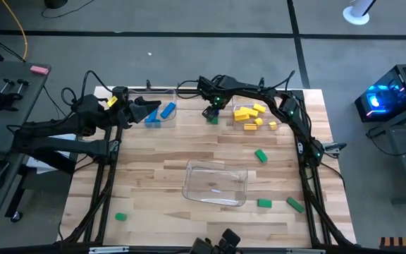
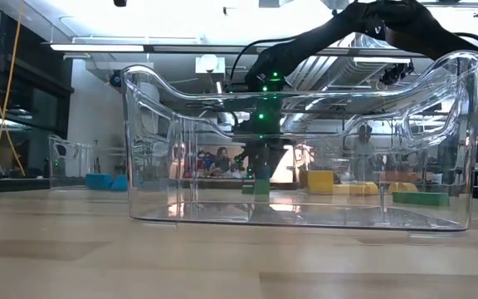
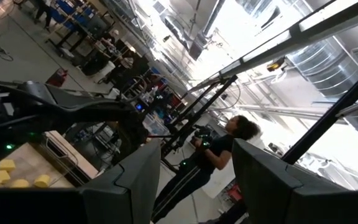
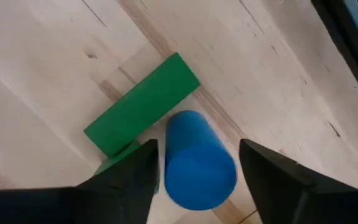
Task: Sort blocks
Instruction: Put the blue block into the left transparent bin, then put the green block into the bottom transparent bin
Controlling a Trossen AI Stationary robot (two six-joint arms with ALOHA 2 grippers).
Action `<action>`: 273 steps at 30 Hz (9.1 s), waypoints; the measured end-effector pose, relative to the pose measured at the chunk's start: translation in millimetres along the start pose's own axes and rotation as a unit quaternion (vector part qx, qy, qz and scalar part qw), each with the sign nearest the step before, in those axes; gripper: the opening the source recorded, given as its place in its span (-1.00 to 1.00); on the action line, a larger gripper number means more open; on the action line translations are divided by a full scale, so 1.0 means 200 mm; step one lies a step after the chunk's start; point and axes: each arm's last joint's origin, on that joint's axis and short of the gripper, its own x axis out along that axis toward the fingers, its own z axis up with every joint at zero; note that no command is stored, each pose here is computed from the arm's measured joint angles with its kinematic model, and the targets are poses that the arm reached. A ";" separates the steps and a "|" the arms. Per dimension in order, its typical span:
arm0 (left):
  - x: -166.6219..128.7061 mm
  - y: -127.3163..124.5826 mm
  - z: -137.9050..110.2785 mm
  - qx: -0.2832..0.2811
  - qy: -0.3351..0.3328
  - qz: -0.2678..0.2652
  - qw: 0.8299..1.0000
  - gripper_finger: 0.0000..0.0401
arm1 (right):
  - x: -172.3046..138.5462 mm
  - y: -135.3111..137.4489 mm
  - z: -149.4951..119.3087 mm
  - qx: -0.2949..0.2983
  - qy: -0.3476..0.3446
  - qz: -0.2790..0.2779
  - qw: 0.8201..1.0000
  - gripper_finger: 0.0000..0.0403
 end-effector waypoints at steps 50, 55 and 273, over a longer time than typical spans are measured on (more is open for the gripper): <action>0.00 -0.02 -0.08 -0.058 0.133 -0.069 0.987 -0.07 | -0.74 0.19 0.35 0.055 -0.392 0.252 0.883 0.53; 0.07 0.06 -0.43 -0.080 0.348 0.041 0.933 -0.07 | -0.99 -0.02 0.22 0.030 -0.408 0.195 0.891 0.53; 0.21 0.30 -0.28 0.109 0.129 0.035 0.985 -0.11 | -0.71 0.34 -1.33 0.052 -0.149 0.310 0.938 -0.37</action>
